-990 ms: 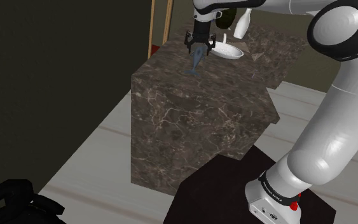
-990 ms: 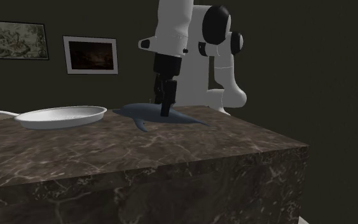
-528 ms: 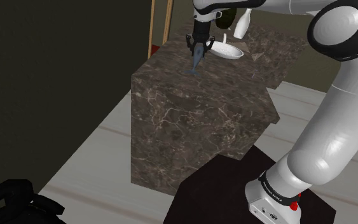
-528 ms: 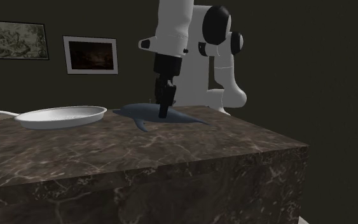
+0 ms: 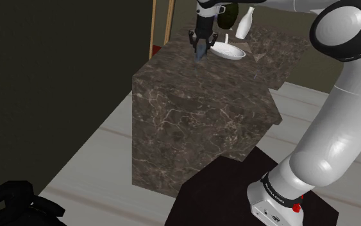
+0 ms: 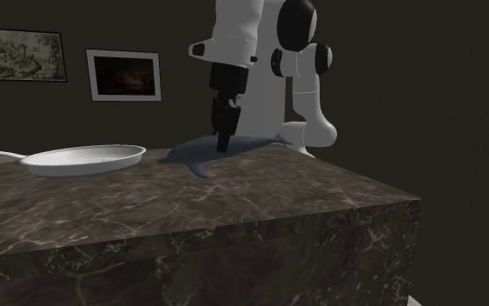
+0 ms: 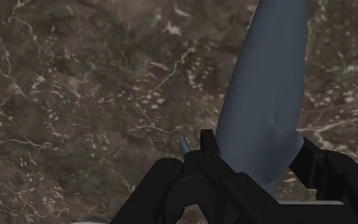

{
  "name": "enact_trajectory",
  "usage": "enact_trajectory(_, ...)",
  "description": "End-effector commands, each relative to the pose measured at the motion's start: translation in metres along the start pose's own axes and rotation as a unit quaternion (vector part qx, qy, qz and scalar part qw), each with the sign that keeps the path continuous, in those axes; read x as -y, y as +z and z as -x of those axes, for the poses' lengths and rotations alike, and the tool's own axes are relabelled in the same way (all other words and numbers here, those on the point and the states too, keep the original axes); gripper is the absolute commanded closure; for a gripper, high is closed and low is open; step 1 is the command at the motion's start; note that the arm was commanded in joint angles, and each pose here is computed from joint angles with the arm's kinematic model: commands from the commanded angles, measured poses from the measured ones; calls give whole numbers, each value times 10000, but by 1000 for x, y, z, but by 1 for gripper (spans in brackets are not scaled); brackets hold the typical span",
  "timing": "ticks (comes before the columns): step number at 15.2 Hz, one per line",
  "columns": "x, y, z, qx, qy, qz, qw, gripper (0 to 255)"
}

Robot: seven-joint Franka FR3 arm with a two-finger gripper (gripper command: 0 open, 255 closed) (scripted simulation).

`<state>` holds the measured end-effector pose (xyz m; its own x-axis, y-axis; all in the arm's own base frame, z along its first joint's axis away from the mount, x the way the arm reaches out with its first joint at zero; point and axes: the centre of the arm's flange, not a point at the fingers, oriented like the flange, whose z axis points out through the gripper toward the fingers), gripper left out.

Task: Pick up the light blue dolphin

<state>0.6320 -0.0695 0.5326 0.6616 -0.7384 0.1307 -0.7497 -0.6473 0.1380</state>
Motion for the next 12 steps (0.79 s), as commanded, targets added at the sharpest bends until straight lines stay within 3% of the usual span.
enact_trajectory(1, -2, -11, -2, -1, 1, 0, 10000, 255)
enact_trajectory(12, -8, -59, -9, -1, 1, 0, 10000, 255)
